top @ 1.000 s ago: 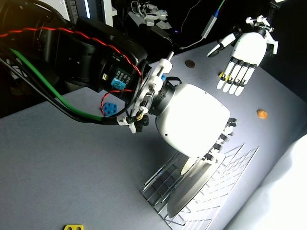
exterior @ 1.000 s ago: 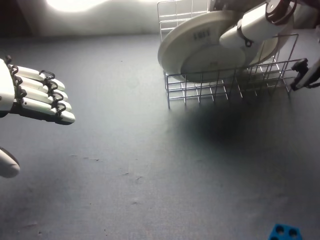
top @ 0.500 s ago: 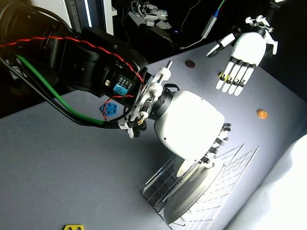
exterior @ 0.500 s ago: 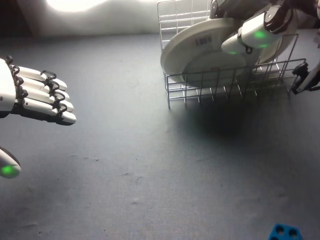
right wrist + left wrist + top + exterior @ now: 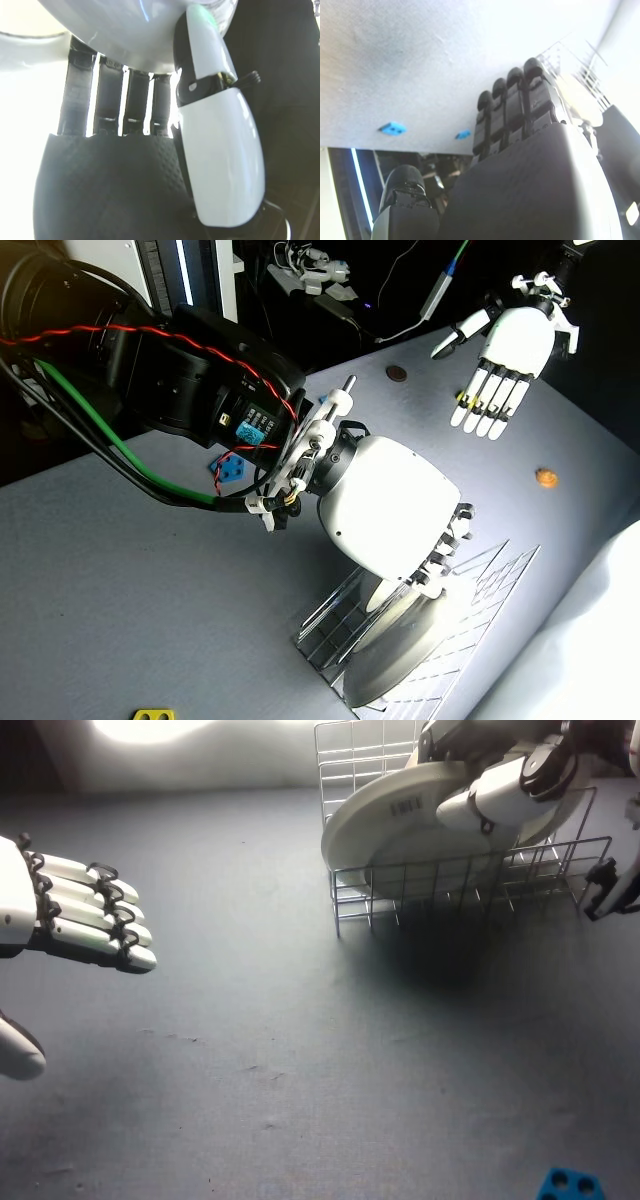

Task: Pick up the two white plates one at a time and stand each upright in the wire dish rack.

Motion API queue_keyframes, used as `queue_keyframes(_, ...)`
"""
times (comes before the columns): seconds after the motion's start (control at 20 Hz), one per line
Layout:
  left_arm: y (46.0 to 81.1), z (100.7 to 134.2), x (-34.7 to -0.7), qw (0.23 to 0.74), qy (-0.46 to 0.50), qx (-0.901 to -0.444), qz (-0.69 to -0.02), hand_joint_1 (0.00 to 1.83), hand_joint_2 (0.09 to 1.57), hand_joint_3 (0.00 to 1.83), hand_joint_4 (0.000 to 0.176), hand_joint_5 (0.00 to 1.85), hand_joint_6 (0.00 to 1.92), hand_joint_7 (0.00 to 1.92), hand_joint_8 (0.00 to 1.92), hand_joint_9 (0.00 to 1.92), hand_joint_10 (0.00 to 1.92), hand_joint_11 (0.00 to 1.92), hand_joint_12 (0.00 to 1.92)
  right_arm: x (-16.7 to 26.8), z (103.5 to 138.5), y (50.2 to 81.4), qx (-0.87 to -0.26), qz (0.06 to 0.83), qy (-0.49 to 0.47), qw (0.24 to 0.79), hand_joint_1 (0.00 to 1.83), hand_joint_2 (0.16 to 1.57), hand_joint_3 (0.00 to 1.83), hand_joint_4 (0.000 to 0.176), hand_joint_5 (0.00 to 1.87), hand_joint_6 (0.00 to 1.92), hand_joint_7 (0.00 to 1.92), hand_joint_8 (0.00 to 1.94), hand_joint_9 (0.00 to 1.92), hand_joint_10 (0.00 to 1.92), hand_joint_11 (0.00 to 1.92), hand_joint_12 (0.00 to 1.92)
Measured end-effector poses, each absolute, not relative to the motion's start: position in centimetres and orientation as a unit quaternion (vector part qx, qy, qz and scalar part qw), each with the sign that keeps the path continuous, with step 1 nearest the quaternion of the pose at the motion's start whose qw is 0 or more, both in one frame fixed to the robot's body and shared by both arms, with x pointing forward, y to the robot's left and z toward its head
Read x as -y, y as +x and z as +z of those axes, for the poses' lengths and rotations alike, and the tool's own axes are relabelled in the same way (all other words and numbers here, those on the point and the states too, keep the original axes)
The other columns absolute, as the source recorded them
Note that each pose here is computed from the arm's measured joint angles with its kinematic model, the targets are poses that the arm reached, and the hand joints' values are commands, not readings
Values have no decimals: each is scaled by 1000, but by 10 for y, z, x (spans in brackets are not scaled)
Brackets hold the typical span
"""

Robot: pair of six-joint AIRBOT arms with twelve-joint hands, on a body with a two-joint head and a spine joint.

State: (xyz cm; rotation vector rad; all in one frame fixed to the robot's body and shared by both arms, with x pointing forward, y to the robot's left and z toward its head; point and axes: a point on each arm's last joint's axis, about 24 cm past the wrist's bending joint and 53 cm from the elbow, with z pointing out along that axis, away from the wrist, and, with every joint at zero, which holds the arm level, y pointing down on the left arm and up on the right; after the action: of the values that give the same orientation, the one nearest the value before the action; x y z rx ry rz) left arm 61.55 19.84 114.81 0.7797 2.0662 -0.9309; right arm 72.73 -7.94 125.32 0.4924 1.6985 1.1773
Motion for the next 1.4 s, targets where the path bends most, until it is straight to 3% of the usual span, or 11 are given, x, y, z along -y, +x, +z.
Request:
queue_keyframes(0.05,615,1148,-198,363,304,-803,-362,0,1059,1,0,137,4,119,4,79,5,0,102,79,1253,727,-698,484,202,487,1248,1160,0,0,668,737,776,407,721,428,280,1293)
queue_keyframes(0.15,616,1148,-199,364,303,-803,-361,0,1064,2,0,144,4,129,4,92,6,0,134,80,1254,728,-698,484,203,488,1317,1118,0,0,681,179,755,95,630,346,147,1364)
queue_keyframes(0.55,614,1148,-197,363,306,-802,-361,0,1060,1,0,138,8,129,10,91,10,16,59,77,1254,725,-698,486,202,486,1208,1132,4,0,537,3,607,0,453,333,0,1407)
queue_keyframes(0.75,613,1148,-195,362,308,-802,-363,0,1061,0,0,166,4,155,2,108,2,0,155,75,1259,724,-695,490,201,487,1095,1106,0,0,440,0,510,0,372,290,0,1316)
queue_keyframes(0.85,613,1147,-195,362,308,-802,-362,0,1057,0,0,153,0,145,1,100,0,0,145,74,1265,724,-690,495,201,489,1115,1009,0,0,300,0,383,0,281,213,0,1151)
queue_keyframes(1.25,610,1147,-191,359,312,-800,-367,0,1063,1,0,164,1,154,1,108,2,0,130,76,1298,713,-668,518,197,497,1056,983,0,0,230,0,326,0,256,135,0,1034)
queue_keyframes(1.4,608,1150,-188,359,314,-796,-373,0,1058,0,0,167,1,154,1,112,3,0,134,71,1307,697,-668,511,148,520,1030,969,0,0,228,1,321,1,263,121,0,1033)
